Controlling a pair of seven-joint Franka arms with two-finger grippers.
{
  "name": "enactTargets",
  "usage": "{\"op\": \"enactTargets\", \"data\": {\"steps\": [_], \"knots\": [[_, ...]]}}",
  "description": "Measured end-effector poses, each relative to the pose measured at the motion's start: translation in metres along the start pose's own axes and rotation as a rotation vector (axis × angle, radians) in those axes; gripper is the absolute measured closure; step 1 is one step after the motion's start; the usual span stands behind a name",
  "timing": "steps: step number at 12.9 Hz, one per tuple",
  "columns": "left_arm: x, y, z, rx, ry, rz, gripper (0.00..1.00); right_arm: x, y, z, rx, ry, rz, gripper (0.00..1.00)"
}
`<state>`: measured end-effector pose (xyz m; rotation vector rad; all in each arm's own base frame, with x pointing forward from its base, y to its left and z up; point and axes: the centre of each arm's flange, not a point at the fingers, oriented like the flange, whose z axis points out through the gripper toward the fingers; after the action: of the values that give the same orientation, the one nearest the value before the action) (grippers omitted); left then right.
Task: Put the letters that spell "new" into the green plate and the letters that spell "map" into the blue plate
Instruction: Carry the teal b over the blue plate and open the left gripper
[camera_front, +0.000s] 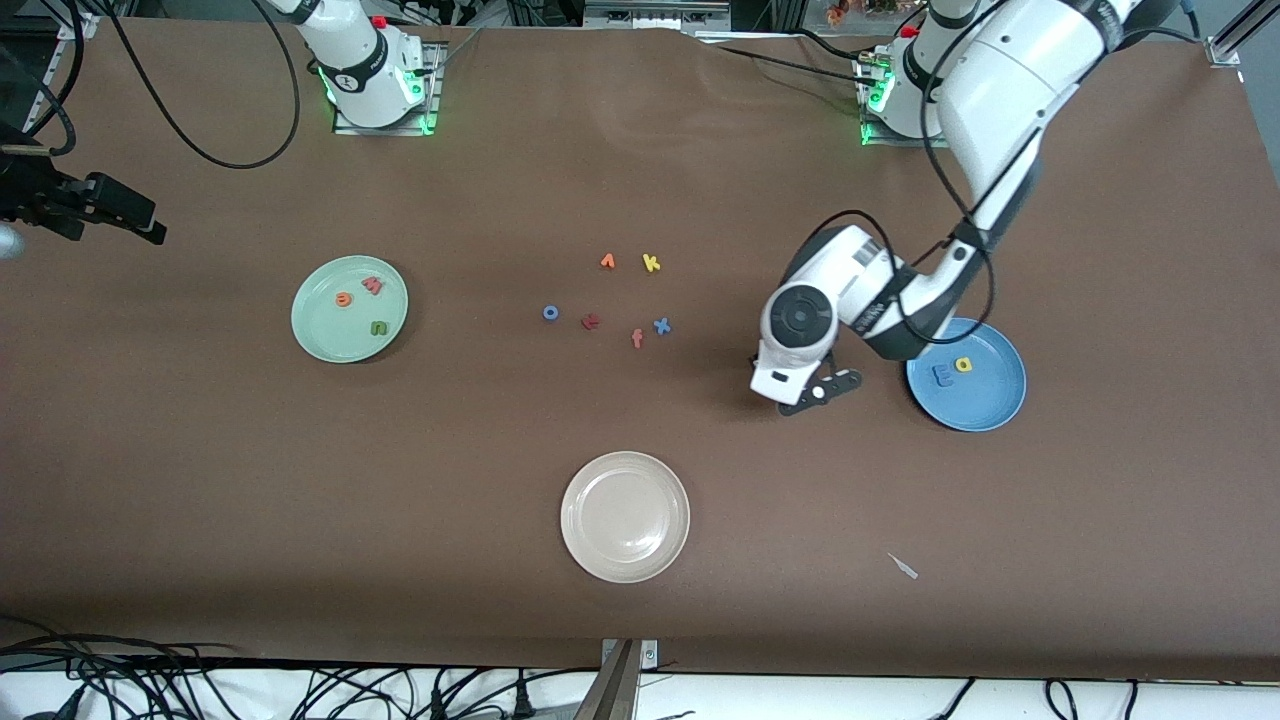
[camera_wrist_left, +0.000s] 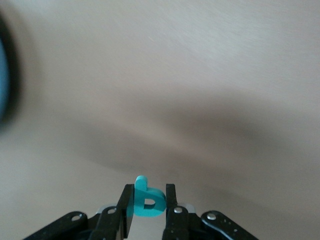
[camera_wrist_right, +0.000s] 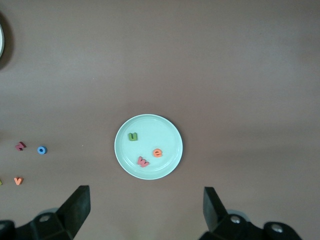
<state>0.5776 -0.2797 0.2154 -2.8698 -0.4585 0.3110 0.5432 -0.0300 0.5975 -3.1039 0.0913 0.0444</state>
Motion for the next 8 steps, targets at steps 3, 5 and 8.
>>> {"op": "enactTargets", "data": {"steps": [3,5,8], "knots": [[0.042,-0.065,-0.003,0.036,-0.061,0.214,0.71,0.0,0.0,0.0,0.0,0.0,0.0,0.0],[0.067,-0.11,-0.002,0.036,-0.102,0.347,0.71,0.0,0.0,0.0,0.0,0.0,0.0,0.0],[0.097,-0.167,0.005,0.006,-0.144,0.496,0.71,0.0,0.0,0.0,0.0,0.0,0.0,0.0]]}}
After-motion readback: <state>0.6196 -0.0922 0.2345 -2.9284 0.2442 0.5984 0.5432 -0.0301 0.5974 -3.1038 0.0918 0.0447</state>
